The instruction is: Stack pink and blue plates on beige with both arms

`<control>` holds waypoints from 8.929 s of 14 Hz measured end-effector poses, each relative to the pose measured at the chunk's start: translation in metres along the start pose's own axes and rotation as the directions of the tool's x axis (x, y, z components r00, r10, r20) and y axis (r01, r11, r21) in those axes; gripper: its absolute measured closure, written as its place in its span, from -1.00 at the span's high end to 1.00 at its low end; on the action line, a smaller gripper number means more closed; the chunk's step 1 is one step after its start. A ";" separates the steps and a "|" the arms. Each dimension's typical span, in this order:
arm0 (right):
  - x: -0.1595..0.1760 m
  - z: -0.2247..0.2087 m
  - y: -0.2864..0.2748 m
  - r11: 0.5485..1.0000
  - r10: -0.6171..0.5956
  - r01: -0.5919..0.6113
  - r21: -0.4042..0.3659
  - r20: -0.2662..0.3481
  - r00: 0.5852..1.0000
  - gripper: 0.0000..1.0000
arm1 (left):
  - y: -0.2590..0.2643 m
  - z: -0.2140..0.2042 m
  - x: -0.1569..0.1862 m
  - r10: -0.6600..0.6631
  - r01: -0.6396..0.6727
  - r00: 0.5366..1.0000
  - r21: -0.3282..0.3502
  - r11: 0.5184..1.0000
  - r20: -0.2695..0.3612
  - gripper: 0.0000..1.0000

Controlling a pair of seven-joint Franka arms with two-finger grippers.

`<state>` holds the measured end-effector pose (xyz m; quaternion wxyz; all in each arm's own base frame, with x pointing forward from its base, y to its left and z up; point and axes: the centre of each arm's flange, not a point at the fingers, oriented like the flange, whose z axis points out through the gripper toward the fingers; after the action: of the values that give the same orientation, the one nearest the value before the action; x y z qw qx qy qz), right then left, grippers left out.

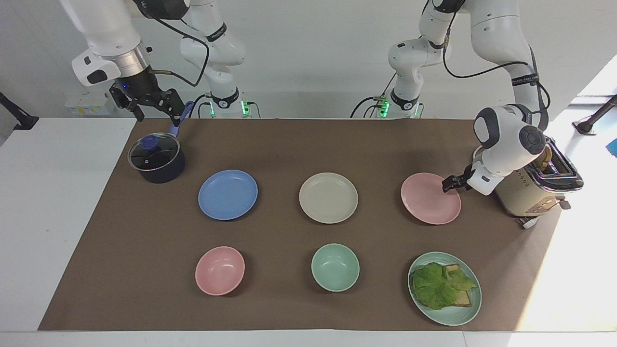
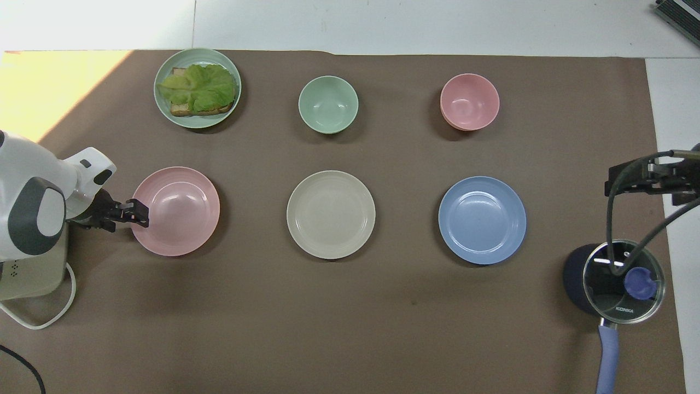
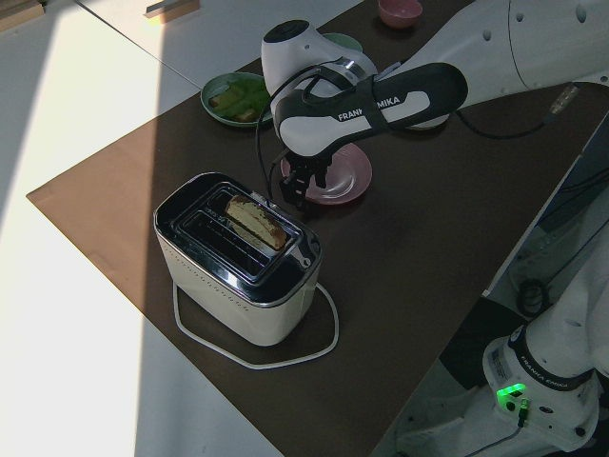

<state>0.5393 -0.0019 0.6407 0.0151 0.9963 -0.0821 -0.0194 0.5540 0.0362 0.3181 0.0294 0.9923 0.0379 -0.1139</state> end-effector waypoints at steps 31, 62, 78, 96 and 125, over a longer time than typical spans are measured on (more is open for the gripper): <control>0.000 0.000 0.000 1.000 0.001 -0.001 0.000 0.000 1.000 1.00 | 0.309 -0.011 -0.065 -0.131 0.128 0.991 -0.116 0.985 -0.018 -0.54; 0.002 0.331 0.015 0.969 -0.002 0.025 0.246 -0.094 0.996 0.52 | 0.090 -0.295 -0.078 0.024 -0.023 0.969 0.006 1.000 -0.244 1.00; 0.008 0.223 -0.086 0.931 0.078 -0.039 0.364 -0.092 0.993 -0.92 | 0.071 -0.297 -0.076 -0.006 0.006 0.969 -0.001 1.000 -0.245 1.00; -0.056 0.300 -0.291 0.907 0.190 -0.166 0.387 -0.022 0.982 0.43 | 0.066 -0.292 -0.081 -0.014 0.014 0.981 0.003 1.000 -0.192 1.00; -0.008 -0.010 -0.003 0.999 0.034 -0.034 0.003 -0.032 0.999 1.00 | 0.067 -0.292 -0.082 -0.013 0.014 0.981 0.003 1.000 -0.192 1.00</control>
<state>0.5322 0.0030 0.6508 0.0154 0.9950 -0.0988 -0.0029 0.5455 -0.0161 0.6238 0.0229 0.9985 0.0472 -0.0179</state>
